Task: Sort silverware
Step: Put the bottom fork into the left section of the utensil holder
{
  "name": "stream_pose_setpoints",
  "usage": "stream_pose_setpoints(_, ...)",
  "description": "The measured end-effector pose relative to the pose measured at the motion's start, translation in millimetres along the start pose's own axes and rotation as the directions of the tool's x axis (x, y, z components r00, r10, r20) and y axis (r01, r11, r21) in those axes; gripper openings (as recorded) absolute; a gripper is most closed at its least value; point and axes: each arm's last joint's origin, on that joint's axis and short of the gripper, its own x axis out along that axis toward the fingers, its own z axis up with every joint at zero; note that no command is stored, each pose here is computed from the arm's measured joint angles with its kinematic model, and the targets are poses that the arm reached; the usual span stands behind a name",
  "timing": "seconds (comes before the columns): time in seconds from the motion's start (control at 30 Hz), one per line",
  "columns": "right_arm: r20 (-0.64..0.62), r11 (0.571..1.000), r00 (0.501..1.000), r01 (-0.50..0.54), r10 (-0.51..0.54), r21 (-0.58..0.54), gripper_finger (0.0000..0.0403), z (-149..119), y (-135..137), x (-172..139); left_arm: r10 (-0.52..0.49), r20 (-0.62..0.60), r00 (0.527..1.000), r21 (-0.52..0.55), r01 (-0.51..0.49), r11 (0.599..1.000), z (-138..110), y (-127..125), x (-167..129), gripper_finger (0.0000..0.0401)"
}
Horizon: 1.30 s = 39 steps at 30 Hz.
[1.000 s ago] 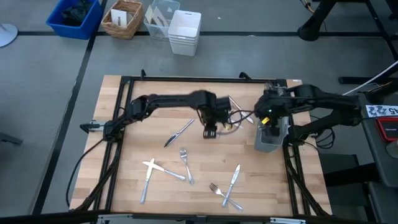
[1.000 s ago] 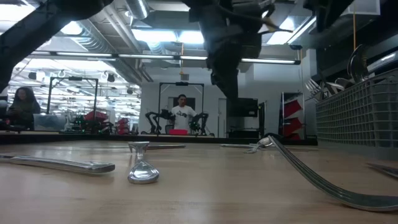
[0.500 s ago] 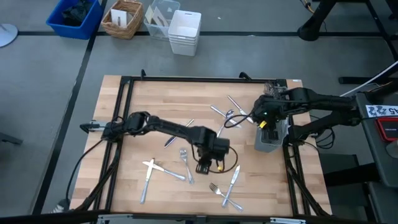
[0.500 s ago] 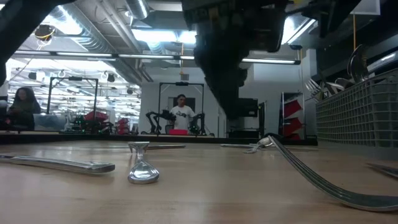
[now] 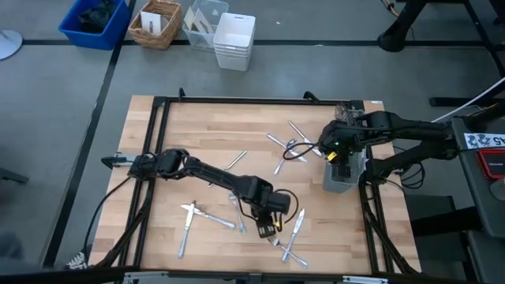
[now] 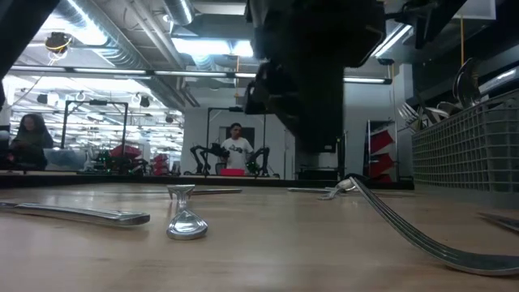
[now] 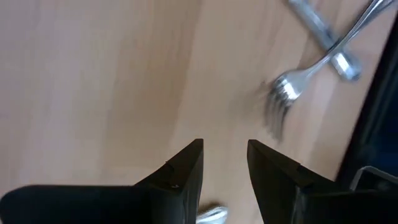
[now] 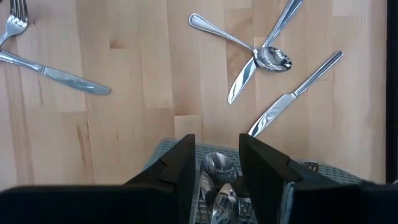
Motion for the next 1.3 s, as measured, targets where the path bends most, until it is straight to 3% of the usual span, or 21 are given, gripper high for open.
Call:
stream_pose_setpoints(0.27,0.0,1.0,1.0,0.0,0.0,0.002,0.0127,0,0,0,-0.028,0.012,1.0,-0.201,0.029,0.979,-11,-17,10,0.0117)
stream_pose_setpoints(0.53,0.0,1.0,1.0,0.0,0.0,0.001,0.0127,0,0,0,-0.07,0.058,0.996,-0.303,0.084,0.949,-18,-14,37,0.0117)
stream_pose_setpoints(1.1,0.001,1.0,1.0,0.0,0.0,0.005,0.0127,0,0,0,-0.11,0.106,0.988,-0.259,0.134,0.957,-18,-21,40,0.0117)
stream_pose_setpoints(1.3,0.001,1.0,1.0,0.0,0.0,0.006,0.0127,0,0,0,-0.098,0.093,0.991,-0.246,0.118,0.962,-17,-18,55,0.0117)
